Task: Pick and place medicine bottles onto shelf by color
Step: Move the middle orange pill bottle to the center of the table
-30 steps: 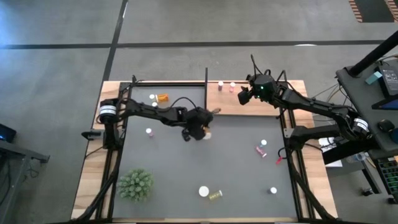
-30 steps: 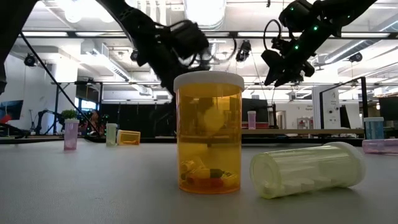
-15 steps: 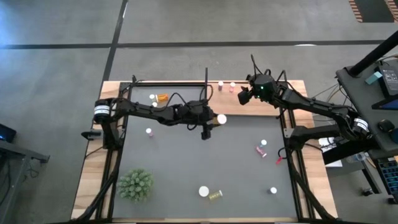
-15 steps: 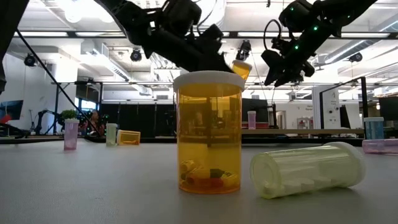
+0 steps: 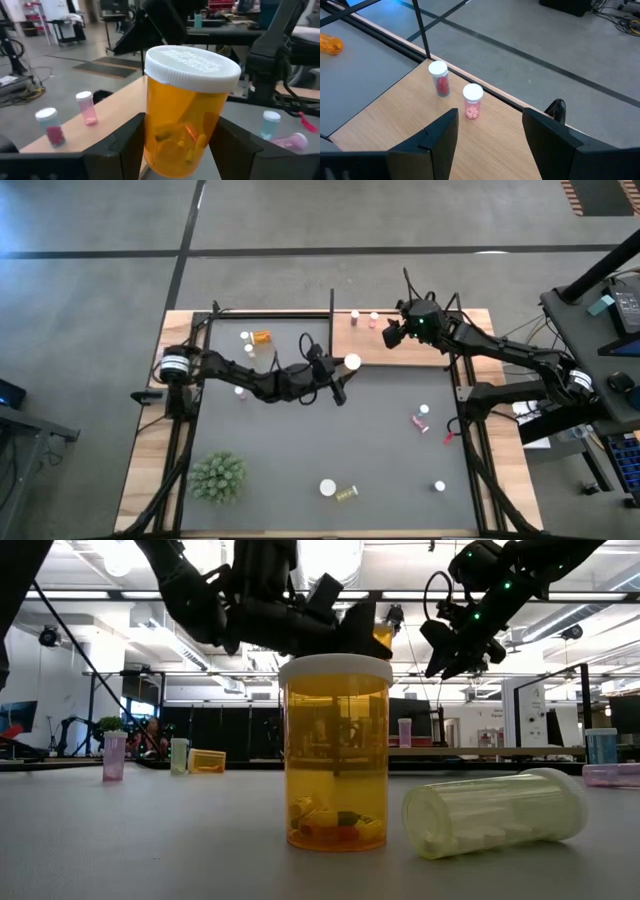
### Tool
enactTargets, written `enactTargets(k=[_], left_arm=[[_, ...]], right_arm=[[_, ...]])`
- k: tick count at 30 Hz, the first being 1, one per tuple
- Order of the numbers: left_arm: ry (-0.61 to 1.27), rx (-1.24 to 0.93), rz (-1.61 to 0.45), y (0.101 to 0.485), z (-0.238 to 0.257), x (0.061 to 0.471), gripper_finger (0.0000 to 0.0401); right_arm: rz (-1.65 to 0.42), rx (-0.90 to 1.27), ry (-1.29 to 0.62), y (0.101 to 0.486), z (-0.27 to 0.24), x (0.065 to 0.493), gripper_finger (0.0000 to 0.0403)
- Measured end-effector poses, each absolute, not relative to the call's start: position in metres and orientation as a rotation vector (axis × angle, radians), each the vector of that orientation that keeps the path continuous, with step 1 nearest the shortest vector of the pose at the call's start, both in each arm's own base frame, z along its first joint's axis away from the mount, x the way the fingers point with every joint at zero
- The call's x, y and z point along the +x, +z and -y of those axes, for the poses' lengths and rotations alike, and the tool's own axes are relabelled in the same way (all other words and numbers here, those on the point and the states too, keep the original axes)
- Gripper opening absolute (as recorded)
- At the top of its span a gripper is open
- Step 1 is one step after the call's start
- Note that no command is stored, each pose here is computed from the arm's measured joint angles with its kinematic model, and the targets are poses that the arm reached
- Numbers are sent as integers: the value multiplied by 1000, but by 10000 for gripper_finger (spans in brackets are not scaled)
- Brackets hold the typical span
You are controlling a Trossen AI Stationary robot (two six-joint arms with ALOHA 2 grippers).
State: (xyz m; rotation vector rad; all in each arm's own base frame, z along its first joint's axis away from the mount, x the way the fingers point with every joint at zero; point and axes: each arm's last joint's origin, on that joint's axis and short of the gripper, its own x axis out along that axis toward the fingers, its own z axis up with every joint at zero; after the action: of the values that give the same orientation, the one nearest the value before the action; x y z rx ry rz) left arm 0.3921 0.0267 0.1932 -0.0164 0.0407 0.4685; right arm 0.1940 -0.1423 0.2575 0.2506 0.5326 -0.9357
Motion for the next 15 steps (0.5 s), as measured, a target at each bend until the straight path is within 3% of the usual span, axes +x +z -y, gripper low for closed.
enactTargets(k=[15], left_arm=[[524,-81,50,122,-9,411,178]], right_arm=[[-533,251,-936,257,142,194,212]])
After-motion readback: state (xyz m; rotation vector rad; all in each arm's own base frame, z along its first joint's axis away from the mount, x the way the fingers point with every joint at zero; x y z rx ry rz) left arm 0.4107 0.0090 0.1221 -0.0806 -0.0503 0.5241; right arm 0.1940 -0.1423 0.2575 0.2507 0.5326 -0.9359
